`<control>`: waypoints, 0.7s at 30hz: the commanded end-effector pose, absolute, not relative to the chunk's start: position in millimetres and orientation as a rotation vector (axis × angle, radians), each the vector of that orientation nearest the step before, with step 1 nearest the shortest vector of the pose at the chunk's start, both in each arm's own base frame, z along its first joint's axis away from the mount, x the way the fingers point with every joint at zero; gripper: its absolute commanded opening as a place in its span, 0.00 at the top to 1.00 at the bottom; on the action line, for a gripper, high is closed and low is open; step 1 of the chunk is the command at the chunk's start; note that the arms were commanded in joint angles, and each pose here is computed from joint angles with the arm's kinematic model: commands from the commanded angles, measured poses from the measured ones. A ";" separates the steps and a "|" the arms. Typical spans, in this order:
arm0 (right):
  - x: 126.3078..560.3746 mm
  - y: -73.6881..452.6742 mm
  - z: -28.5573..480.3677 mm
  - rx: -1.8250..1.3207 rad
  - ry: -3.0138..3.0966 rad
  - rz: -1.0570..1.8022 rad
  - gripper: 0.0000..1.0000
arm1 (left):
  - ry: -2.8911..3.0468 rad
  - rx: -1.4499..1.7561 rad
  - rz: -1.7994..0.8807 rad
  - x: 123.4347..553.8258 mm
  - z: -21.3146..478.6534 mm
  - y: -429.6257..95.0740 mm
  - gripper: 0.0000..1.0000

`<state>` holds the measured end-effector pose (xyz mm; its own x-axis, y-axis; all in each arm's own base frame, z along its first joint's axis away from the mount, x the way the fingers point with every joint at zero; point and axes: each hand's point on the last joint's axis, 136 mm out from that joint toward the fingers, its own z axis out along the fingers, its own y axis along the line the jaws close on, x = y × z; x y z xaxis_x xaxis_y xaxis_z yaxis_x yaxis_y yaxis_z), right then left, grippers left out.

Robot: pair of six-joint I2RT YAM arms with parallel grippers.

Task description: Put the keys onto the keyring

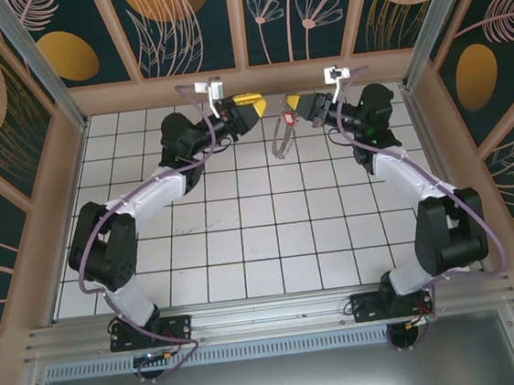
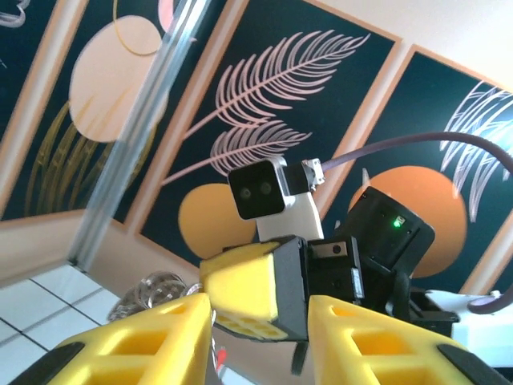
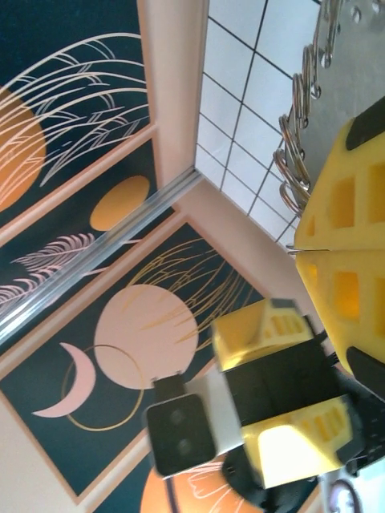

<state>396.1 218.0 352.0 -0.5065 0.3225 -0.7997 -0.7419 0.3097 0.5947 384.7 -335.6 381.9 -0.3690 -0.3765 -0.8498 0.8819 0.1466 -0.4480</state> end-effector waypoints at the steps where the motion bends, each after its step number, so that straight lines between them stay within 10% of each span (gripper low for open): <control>1: 387.1 225.8 360.8 -0.609 1.587 1.369 1.00 | 1.385 0.666 -1.395 386.6 385.4 -338.0 0.62; 21: 395.0 232.4 335.3 -0.768 1.641 1.435 1.00 | 1.559 0.898 -1.475 401.3 341.3 -358.0 0.65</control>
